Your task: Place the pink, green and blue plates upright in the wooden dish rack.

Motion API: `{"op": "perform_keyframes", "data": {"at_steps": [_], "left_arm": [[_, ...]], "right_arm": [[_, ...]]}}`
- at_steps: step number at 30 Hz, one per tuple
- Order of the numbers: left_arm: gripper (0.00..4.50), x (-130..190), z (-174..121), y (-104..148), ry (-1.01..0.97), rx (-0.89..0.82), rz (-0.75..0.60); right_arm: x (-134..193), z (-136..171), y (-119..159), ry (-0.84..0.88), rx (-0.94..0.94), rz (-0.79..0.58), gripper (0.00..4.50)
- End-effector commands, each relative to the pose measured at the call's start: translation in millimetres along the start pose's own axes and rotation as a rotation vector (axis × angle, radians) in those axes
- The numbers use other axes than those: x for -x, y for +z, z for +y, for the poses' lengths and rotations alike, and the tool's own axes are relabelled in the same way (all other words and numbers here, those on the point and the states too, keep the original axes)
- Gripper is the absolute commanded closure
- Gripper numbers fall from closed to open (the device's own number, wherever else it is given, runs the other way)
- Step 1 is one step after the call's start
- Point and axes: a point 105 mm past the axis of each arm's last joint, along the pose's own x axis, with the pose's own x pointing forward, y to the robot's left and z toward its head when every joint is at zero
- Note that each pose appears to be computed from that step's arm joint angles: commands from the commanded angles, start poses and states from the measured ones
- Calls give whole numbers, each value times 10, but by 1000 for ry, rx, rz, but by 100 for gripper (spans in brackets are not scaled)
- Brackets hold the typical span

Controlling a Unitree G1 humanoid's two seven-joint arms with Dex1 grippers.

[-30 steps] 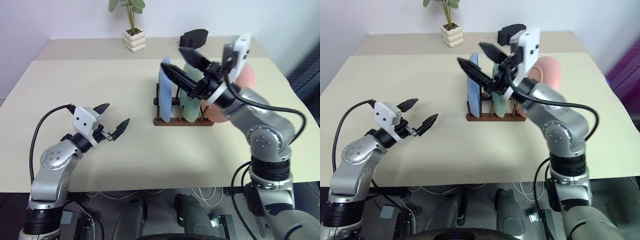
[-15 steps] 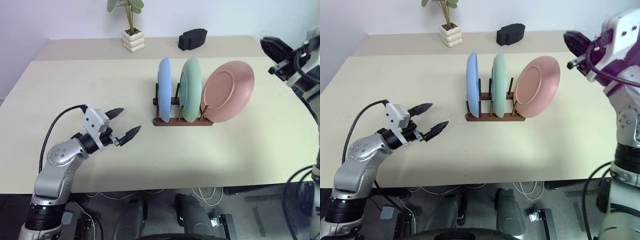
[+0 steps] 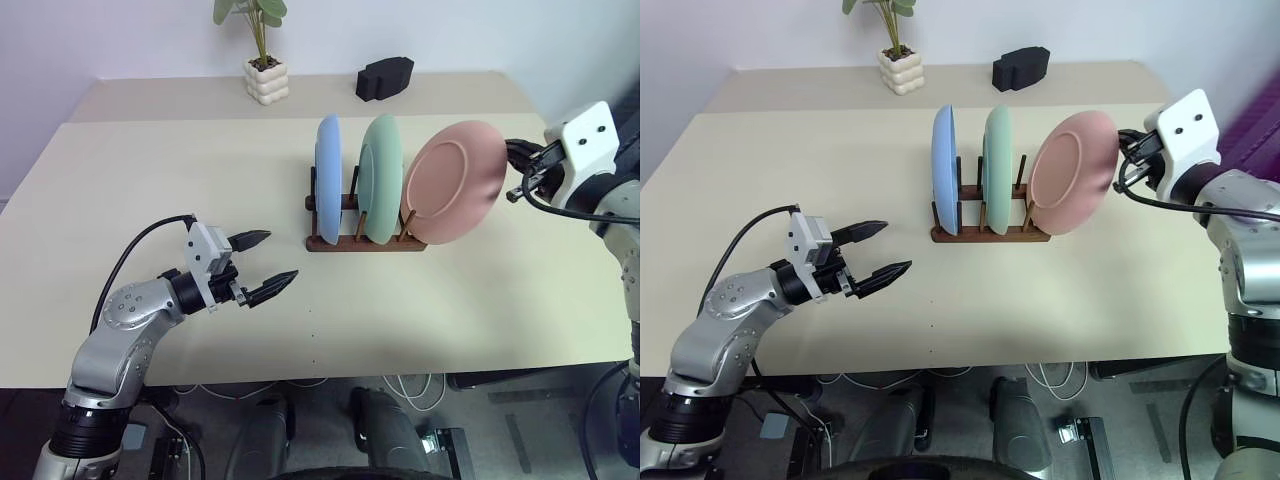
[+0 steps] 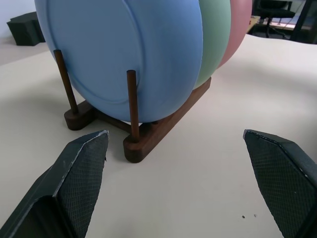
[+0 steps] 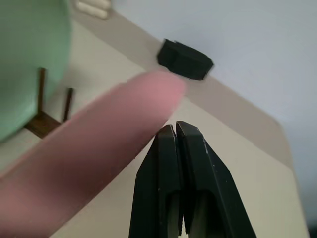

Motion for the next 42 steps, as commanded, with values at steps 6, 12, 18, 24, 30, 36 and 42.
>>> {"op": "perform_keyframes", "data": {"at_steps": [6,12,18,24,30,36,42], "left_arm": [[0,69,-30,63,27,-36,-7],[0,85,-31,64,35,-37,-2],[0,76,-33,64,37,-37,-2],[0,147,255,-22,175,-63,28],[0,366,479,-129,286,-80,69],[0,439,509,-159,319,-79,73],[0,529,455,-221,297,-51,113]], "right_arm": [[-34,183,335,96,35,-129,446],[-54,229,375,115,41,-145,446],[-55,105,283,49,32,-110,446],[154,-110,-54,-4,-73,-119,446],[327,8,-552,73,-142,-29,446],[287,141,-796,99,-205,-15,446],[334,128,-886,120,-261,-21,446]]}}
